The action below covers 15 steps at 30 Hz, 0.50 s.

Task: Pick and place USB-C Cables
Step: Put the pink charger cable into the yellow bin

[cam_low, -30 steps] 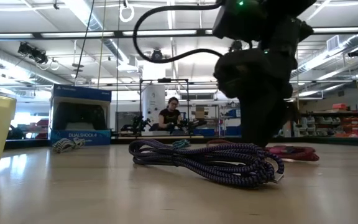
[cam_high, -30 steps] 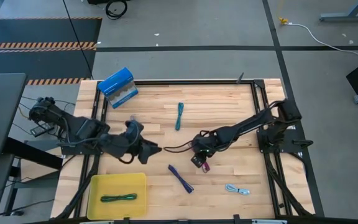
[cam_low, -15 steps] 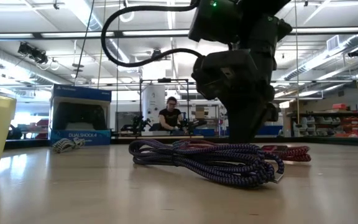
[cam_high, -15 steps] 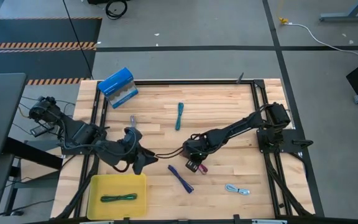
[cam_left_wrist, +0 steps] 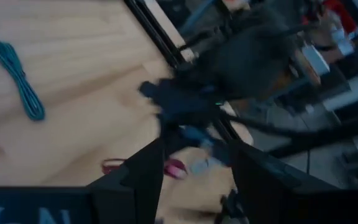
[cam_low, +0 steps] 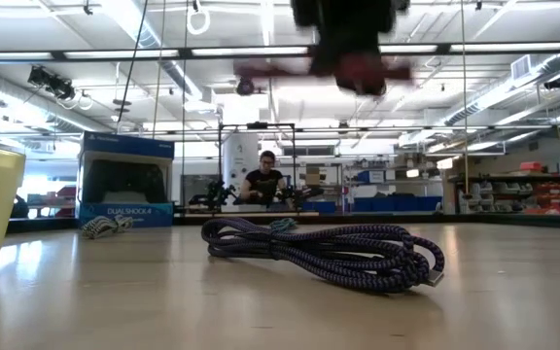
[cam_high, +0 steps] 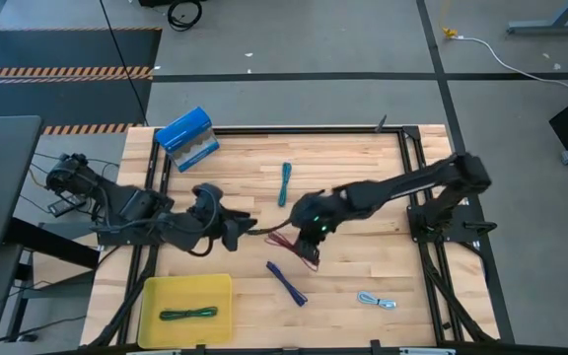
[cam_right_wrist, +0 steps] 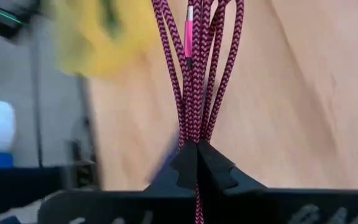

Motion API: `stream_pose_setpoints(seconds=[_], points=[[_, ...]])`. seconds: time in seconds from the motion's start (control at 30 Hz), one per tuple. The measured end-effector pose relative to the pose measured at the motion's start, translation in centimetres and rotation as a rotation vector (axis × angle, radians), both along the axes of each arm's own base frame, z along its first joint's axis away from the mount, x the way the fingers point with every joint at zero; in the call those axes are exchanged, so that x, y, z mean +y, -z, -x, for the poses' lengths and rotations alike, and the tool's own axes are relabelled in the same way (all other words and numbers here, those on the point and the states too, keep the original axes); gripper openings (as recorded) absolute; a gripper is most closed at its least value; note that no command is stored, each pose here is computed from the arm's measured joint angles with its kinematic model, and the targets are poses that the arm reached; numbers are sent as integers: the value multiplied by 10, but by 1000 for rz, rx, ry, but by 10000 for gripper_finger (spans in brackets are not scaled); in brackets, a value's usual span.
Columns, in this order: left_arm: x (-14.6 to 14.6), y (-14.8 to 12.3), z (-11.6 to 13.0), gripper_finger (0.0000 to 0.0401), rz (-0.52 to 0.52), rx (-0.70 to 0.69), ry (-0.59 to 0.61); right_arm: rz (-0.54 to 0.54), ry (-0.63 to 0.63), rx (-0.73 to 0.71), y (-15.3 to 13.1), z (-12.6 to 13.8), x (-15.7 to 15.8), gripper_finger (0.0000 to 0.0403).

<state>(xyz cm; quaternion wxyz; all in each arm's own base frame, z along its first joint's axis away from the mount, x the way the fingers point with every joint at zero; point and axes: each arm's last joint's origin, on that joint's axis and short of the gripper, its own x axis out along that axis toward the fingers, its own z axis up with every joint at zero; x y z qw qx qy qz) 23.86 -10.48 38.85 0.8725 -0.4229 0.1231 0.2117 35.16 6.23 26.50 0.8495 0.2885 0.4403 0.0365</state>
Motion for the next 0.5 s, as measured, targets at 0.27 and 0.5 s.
stream_pose_setpoints(seconds=[0.27,0.5], points=[[11,-9,-9,188,-16,-91,-82,73,-22,-223,-59,14,-10,0],[15,-16,-14,211,-61,-142,-52,76,23,-266,-62,9,-23,0]])
